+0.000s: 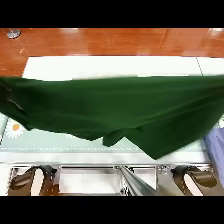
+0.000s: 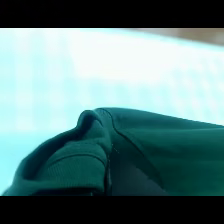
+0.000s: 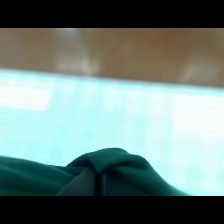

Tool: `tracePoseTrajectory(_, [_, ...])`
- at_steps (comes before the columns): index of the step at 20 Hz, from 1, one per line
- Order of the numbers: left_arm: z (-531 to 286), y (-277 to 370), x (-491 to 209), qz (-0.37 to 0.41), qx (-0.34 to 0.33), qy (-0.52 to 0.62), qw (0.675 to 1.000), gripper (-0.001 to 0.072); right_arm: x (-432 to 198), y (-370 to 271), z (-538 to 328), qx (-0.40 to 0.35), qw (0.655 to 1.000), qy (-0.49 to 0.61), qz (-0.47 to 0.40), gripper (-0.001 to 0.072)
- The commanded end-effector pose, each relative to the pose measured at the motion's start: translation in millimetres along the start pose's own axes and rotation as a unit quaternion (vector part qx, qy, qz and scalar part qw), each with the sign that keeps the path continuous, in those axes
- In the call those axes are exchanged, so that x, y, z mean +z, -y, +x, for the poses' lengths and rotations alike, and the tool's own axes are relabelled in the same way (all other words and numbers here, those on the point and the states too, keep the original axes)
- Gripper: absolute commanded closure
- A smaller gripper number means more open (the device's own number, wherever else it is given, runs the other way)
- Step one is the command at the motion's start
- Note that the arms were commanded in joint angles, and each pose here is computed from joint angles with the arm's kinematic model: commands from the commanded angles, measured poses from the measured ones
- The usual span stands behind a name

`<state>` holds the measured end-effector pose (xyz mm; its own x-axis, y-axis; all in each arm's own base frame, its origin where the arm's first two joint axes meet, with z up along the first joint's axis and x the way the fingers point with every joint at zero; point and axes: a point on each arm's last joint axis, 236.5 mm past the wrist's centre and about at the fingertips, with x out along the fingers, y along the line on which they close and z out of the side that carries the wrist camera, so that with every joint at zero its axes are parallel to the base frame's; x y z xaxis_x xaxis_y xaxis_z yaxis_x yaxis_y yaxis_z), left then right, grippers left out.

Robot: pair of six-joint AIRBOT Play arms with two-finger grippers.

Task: Fold the shirts.

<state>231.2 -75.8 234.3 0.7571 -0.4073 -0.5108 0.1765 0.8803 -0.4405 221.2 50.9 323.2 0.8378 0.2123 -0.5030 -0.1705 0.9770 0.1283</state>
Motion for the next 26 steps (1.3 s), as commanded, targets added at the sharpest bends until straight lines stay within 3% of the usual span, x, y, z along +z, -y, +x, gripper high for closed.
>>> tracePoseTrajectory(1, [52.5, -33.0, -58.9, -0.081, -0.018, -0.067, 0.994, 0.0683, -80.3, 3.0, 72.4, 0.023, 0.992, -0.118, 0.044, 0.0682])
tracePoseTrajectory(4, [90.3, -43.7, -73.4, -0.085, -0.046, -0.074, 0.993, 0.0683, -156.8, 20.9, 135.3, 0.005, 0.977, -0.186, 0.1, 0.0682])
tracePoseTrajectory(8, [142.6, -71.6, -68.6, -0.129, -0.027, -0.083, 0.988, 0.0683, -227.2, 43.1, 197.0, -0.027, 0.954, -0.264, 0.138, 0.0682])
tracePoseTrajectory(15, [228.0, -98.8, -91.3, -0.17, -0.009, -0.176, 0.97, 0.0682, -261.2, 79.8, 295.8, -0.067, 0.921, -0.357, 0.139, 0.0682])
tracePoseTrajectory(17, [239.2, -99.2, -85.0, -0.171, -0.012, -0.182, 0.968, 0.068, -246.6, 82.6, 314.3, -0.058, 0.912, -0.359, 0.188, 0.0677])
tracePoseTrajectory(18, [240.9, -96.5, -78.1, -0.171, -0.018, -0.181, 0.968, 0.0477, -233.6, 80.6, 319.6, -0.043, 0.906, -0.357, 0.222, 0.0453])
tracePoseTrajectory(19, [240.4, -92.2, -72.1, -0.169, -0.024, -0.183, 0.968, 0.0009, -219.7, 80.3, 320.7, -0.026, 0.905, -0.356, 0.232, 0.007])
tracePoseTrajectory(23, [199.5, -97.9, -53.3, -0.136, -0.048, -0.222, 0.964, 0.0004, -173.8, 135.1, 278.2, -0.055, 0.908, -0.352, 0.22, 0.009])
tracePoseTrajectory(26, [160.5, -129.6, -64.3, -0.176, -0.031, -0.219, 0.959, 0.0004, -179.0, 195.5, 226.7, -0.126, 0.905, -0.307, 0.265, 0.009])
